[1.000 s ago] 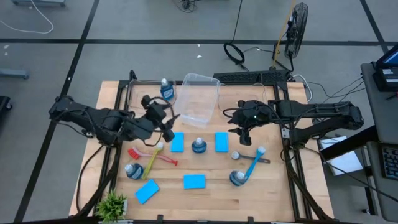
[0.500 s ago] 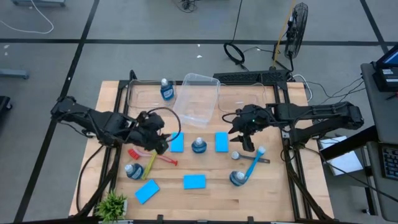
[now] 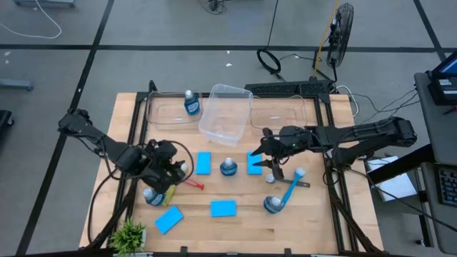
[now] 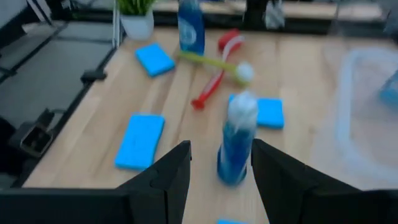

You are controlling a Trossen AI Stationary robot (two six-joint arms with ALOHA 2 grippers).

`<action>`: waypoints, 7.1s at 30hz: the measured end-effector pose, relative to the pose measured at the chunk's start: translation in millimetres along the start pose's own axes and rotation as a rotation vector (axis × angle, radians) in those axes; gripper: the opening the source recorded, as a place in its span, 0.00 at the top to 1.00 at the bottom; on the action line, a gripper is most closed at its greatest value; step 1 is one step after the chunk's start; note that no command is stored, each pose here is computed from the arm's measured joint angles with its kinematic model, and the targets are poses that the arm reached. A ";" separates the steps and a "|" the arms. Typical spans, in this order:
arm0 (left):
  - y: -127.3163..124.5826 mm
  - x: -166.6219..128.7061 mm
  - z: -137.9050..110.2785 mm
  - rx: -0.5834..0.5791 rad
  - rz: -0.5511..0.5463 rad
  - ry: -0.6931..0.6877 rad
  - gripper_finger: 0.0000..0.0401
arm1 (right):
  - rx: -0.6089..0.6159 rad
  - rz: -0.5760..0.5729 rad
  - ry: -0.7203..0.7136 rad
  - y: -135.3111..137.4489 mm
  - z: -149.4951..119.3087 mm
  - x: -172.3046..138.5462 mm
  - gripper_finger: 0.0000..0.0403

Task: Pick & Place Kitchen Sink Supplies
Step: Put the blue dishwashing liquid into the left transparent bin

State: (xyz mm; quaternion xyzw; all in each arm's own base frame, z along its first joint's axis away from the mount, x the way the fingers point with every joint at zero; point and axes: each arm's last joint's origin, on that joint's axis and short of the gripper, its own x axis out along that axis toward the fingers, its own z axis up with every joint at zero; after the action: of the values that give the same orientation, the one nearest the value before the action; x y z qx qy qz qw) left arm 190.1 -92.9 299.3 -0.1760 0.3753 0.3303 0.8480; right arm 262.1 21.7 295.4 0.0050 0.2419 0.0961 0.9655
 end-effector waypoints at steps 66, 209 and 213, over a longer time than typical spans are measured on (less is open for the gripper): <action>-71.2 124.3 72.9 0.494 -0.420 -0.175 0.43 | 0.101 -0.187 -0.099 0.9 -42.7 -50.0 0.61; 233.1 126.9 101.4 -0.191 0.315 -0.303 0.64 | 0.319 -0.314 -0.412 -0.6 -101.7 -78.0 0.62; 228.1 136.8 98.3 -0.182 0.288 -0.306 0.64 | 0.321 -0.313 -0.412 -0.5 -101.7 -78.0 0.62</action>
State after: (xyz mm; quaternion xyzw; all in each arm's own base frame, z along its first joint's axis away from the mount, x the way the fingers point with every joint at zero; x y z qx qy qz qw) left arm 151.7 183.5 249.3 -0.1442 0.2323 0.5031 0.8198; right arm 147.2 2.7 241.9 0.1398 0.0508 -0.0962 0.9842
